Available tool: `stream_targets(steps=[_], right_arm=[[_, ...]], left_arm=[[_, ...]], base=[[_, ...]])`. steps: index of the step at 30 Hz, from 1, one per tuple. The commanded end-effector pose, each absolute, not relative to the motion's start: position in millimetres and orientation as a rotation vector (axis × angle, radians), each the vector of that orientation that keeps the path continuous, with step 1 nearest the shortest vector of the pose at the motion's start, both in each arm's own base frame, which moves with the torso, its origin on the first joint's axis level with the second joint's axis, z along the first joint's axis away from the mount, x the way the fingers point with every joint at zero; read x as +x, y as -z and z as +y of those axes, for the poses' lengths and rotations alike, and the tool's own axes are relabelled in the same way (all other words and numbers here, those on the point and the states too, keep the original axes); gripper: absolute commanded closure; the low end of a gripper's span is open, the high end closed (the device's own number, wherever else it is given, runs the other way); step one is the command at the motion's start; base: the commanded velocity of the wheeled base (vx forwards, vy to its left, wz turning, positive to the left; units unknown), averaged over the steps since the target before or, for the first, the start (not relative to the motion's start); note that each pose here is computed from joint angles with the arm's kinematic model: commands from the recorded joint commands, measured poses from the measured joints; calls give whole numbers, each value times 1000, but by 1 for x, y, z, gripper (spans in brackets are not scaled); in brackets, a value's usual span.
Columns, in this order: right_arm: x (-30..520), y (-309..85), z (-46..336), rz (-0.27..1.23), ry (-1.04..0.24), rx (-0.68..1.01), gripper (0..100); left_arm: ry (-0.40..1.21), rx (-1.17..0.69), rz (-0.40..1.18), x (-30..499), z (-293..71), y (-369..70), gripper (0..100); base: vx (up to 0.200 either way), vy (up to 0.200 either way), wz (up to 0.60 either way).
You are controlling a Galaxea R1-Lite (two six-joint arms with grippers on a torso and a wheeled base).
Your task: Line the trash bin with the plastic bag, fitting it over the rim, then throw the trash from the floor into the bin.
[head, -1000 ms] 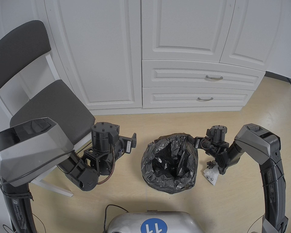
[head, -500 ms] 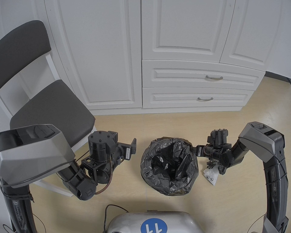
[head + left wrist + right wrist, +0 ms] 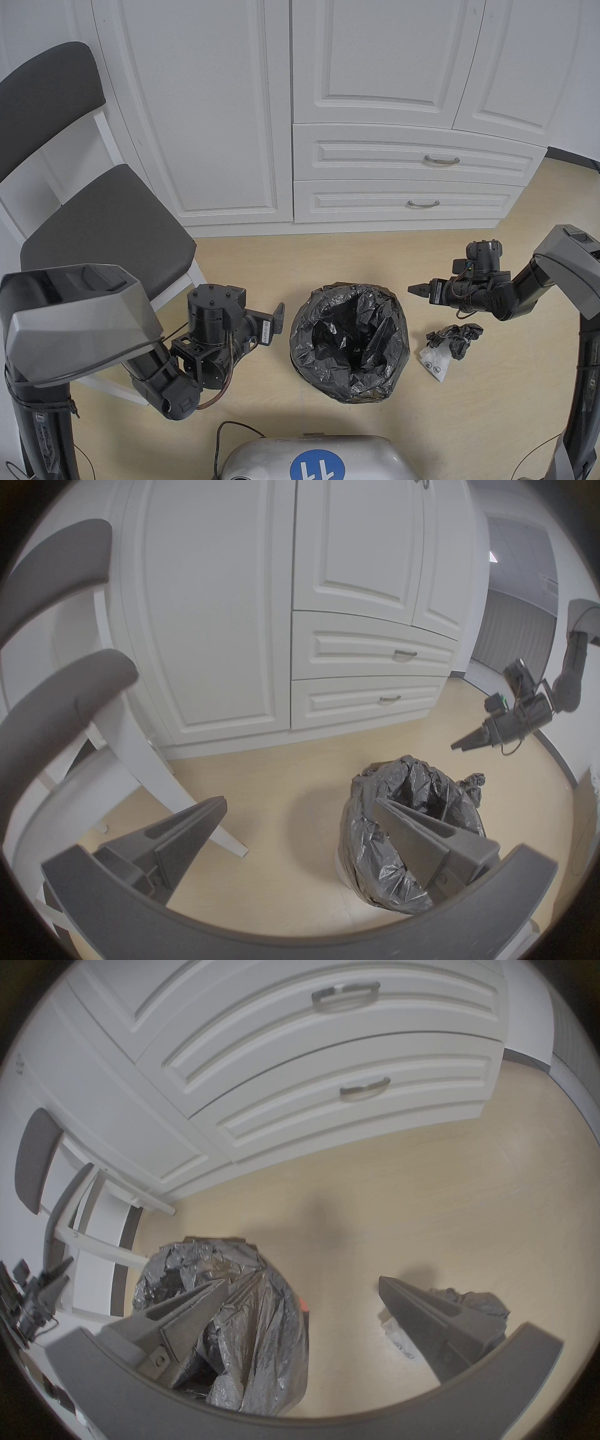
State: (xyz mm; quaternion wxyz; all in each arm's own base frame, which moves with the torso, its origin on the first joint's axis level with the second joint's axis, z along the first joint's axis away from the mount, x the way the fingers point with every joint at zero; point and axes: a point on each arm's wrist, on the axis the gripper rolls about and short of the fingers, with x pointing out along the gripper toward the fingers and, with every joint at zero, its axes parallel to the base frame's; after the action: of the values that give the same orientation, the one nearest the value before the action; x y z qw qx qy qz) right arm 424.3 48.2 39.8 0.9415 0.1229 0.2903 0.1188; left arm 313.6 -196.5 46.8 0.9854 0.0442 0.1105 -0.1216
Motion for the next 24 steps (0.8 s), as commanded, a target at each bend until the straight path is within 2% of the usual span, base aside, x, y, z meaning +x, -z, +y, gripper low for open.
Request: stream_targets(steps=[1, 6, 11, 15, 19, 24], right_arm=[[421, -55, 48, 554, -245, 248, 0], [405, -79, 67, 524, -277, 233, 0], [385, -86, 80, 527, -244, 200, 0], [348, -61, 80, 610, -215, 178, 0], [337, -51, 70, 511, -193, 222, 0], [337, -51, 68, 481, -153, 239, 0]], left_arm=[[277, 112, 278, 328, -217, -8, 0], [282, 130, 319, 344, -232, 19, 0], [244, 82, 307, 358, -224, 19, 0], [217, -1, 271, 374, -224, 15, 0], [215, -57, 272, 374, -225, 14, 0], [237, -104, 297, 375, -228, 25, 0]], base=[[0, 0, 0], [0, 0, 0], [0, 0, 0], [0, 0, 0], [0, 0, 0], [0, 0, 0]])
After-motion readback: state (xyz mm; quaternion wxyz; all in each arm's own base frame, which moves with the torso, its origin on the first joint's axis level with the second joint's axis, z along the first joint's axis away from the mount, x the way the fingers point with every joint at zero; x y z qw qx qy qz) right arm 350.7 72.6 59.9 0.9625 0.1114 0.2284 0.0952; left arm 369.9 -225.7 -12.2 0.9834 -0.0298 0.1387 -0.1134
